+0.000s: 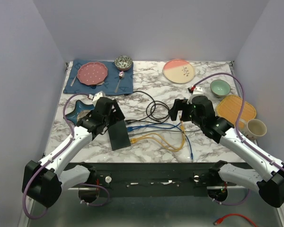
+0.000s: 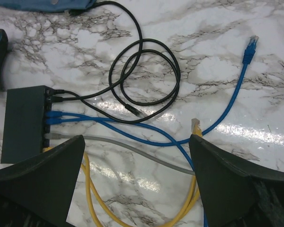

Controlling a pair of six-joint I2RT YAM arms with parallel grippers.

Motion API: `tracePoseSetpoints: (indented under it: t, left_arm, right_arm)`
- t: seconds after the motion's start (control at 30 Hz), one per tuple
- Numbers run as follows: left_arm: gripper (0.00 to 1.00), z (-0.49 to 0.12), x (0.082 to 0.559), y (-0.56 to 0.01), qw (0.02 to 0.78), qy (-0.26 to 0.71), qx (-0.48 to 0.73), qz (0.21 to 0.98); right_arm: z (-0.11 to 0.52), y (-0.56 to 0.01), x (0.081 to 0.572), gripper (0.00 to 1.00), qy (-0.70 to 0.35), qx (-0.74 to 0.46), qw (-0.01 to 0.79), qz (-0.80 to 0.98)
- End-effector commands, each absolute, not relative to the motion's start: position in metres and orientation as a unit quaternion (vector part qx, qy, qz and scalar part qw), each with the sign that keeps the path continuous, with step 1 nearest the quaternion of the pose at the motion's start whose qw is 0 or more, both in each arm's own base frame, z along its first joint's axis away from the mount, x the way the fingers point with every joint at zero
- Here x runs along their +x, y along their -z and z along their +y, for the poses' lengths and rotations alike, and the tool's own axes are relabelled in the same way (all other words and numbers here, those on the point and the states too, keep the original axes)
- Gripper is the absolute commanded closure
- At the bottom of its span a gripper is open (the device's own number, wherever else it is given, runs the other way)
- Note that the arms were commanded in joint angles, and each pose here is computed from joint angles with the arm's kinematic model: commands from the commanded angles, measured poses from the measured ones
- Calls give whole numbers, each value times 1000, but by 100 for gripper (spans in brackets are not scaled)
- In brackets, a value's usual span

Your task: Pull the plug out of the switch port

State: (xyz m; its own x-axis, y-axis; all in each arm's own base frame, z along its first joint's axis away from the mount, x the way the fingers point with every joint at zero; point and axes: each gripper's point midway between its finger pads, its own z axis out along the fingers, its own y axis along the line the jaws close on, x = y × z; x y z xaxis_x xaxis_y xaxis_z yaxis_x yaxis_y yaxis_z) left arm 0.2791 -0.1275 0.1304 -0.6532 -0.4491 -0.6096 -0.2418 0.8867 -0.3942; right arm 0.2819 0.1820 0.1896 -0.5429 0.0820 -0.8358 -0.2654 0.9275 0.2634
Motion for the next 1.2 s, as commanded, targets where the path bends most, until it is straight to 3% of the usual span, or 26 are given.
tracePoseSetpoints:
  t: [0.0,0.17,0.37,0.43,0.67,0.8,0.83,1.03,1.17]
  left_arm:
    - [1,-130,272,-138,384,159,-179,892]
    - [1,-141,258,-145,403,181,-156,884]
    - [1,-149,234,-124,380,159,-153,898]
    - [7,-155,220,-112,363,150,-139,909]
    - [13,-147,186,-72,324,116,-165,924]
    - [24,-125,170,-52,300,68,-189,933]
    - [30,-122,167,-49,296,61,-195,933]
    - [52,-107,153,-37,276,40,-224,934]
    - [55,-100,149,-35,277,32,-234,931]
  right_arm:
    - [186,-207,290,0,-200,-27,500,842]
    - [221,-217,270,0,-282,-119,476,824]
    - [226,-191,282,2,-258,-116,445,850]
    - [229,-169,286,5,-247,-113,417,867]
    - [241,-114,301,9,-220,-78,348,908]
    - [242,-94,315,21,-193,-55,333,921]
    - [244,-95,321,28,-191,-50,334,922]
    - [246,-70,335,37,-163,-30,313,935]
    - [248,-54,343,42,-151,-25,297,943]
